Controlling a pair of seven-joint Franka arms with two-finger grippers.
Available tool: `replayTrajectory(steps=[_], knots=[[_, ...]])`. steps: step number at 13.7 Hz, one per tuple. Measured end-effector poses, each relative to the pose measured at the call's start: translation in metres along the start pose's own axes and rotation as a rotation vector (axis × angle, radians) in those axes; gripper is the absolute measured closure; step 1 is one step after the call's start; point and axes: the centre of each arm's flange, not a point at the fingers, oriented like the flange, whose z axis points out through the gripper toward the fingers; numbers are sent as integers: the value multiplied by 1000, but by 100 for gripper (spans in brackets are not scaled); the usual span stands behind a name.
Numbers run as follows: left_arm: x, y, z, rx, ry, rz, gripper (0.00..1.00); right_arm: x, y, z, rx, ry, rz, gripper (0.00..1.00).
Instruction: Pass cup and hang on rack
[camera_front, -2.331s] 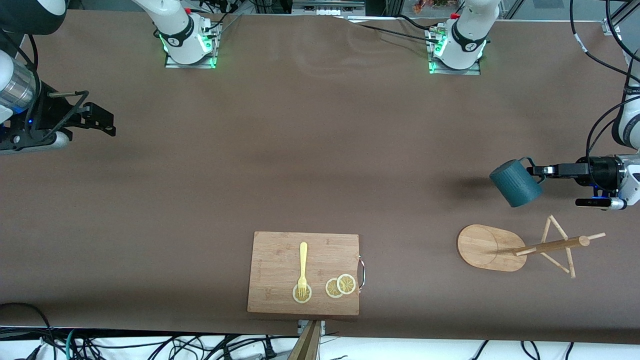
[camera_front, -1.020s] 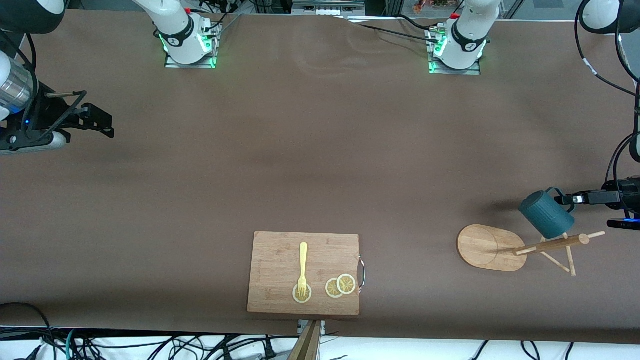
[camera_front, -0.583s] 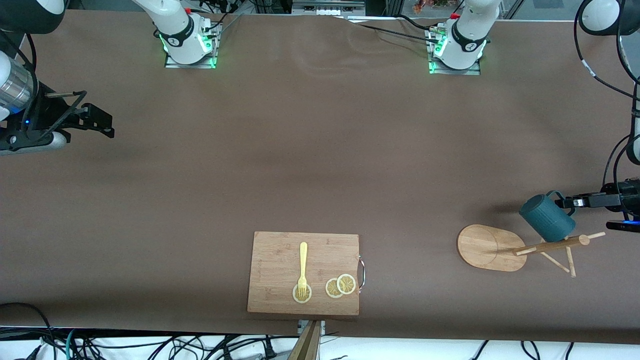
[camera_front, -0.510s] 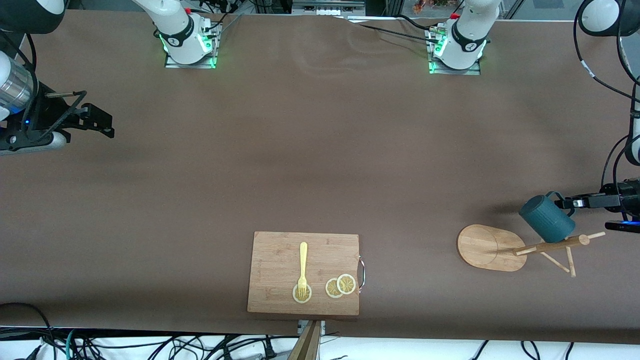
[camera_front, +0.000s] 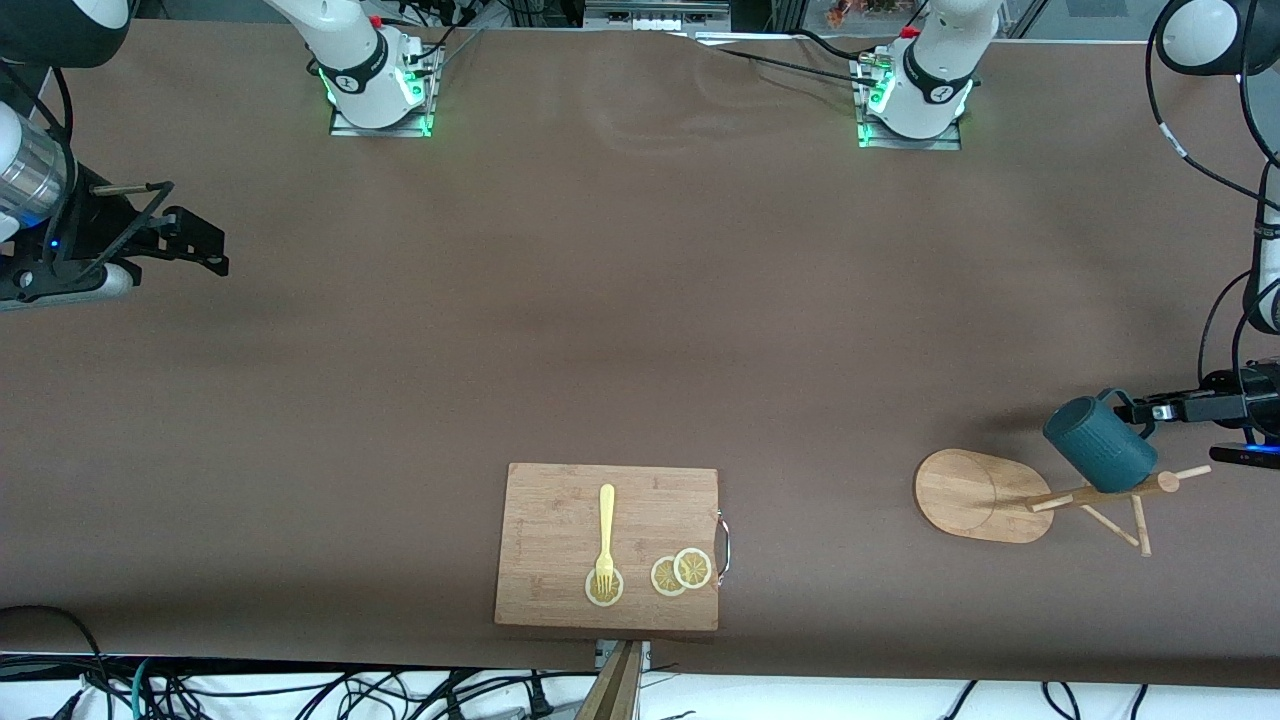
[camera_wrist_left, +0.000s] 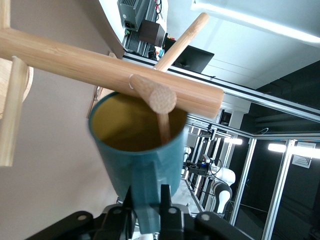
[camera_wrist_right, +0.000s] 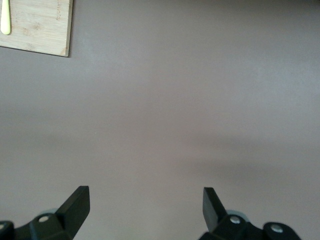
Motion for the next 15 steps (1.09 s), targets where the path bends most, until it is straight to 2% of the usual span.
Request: replayTrajectory(steps=[1, 5, 7, 11, 13, 15], knots=[[0, 0, 0, 0, 0, 0, 64, 0, 0, 0, 0, 0, 0, 0], [0, 5, -7, 12, 11, 12, 21, 0, 0, 0, 0, 0, 0, 0], [-1, 12, -16, 91, 5, 26, 1, 0, 0, 0, 0, 0, 0, 0], [-15, 51, -27, 378, -62, 71, 0, 0, 0, 0, 0, 0, 0, 0], [-21, 77, -9, 564, -117, 89, 0, 0, 0, 0, 0, 0, 0, 0], [-27, 114, 32, 772, -181, 130, 0, 0, 0, 0, 0, 1, 0, 0]])
